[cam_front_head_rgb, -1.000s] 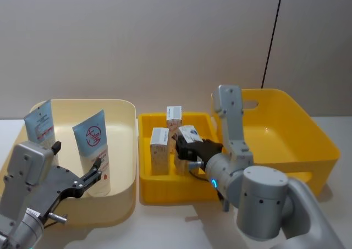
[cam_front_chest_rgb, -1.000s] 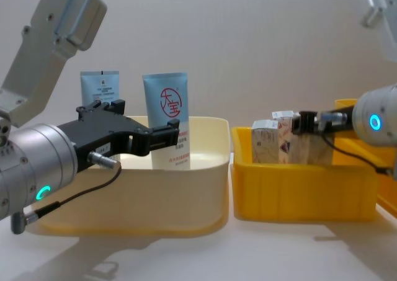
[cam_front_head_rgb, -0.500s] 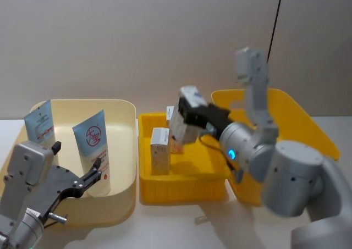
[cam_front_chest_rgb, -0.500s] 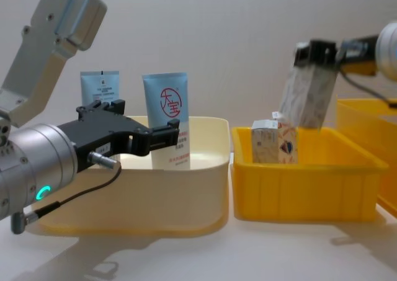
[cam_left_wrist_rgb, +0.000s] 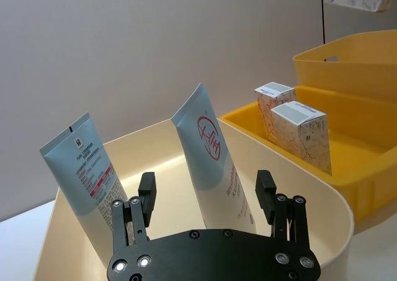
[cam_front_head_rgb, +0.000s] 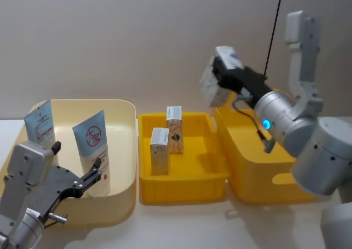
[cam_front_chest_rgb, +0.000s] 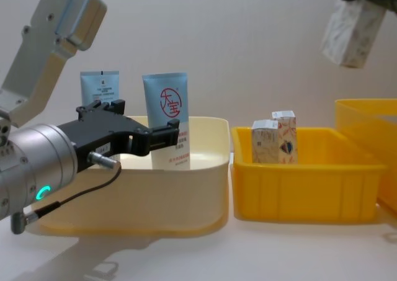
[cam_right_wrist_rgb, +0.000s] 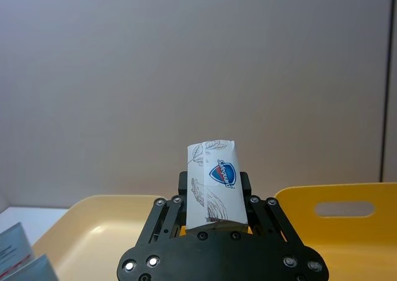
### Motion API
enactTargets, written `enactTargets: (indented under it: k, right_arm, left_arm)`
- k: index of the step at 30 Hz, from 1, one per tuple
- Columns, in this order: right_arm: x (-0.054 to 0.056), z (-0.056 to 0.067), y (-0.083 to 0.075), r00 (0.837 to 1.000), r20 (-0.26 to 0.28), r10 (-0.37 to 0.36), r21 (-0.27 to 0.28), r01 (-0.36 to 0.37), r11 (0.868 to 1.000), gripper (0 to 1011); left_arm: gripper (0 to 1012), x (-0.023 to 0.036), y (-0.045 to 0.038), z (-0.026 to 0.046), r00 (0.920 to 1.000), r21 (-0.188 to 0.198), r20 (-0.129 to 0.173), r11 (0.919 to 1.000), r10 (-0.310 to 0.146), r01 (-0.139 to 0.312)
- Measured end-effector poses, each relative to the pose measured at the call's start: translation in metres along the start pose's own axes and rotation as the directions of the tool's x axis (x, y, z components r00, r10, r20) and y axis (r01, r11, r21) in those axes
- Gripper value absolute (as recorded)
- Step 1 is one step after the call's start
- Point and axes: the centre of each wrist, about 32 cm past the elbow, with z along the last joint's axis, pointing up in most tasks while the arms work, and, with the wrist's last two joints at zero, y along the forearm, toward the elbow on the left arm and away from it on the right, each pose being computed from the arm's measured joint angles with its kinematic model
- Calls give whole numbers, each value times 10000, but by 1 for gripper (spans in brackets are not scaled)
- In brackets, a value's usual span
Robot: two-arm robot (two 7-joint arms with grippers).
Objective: Bimanual collaborative sorting of washing and personal care products
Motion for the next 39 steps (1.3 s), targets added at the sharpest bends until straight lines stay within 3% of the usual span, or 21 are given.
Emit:
enactTargets:
  k: [10,20,27,30,33,39]
  right_arm:
    - [211,103,-60,9931,-19,-1171,539,1170,9917,404]
    - [460,121,-104,9643,33,-2646,697,2638,9621,404]
    - [667,98,-115,9238,132,-3826,640,3811,9223,463]
    - [729,87,-114,9080,169,-4187,611,4170,9068,580]
    - [840,72,-113,8810,235,-4725,550,4707,8806,677]
    - [981,44,-111,8428,342,-5372,473,5355,8432,867]
  left_arm:
    - [1002,0,0,0,10000,0,0,10000,1,-1]
    - [1002,0,0,0,10000,0,0,10000,0,0]
    - [1002,0,0,0,10000,0,-1,10000,0,0]
    - [1002,0,0,0,10000,1,0,10000,-1,1]
    - [1002,0,0,0,10000,0,0,10000,0,0]
    - [1002,0,0,0,10000,0,-1,10000,0,0]
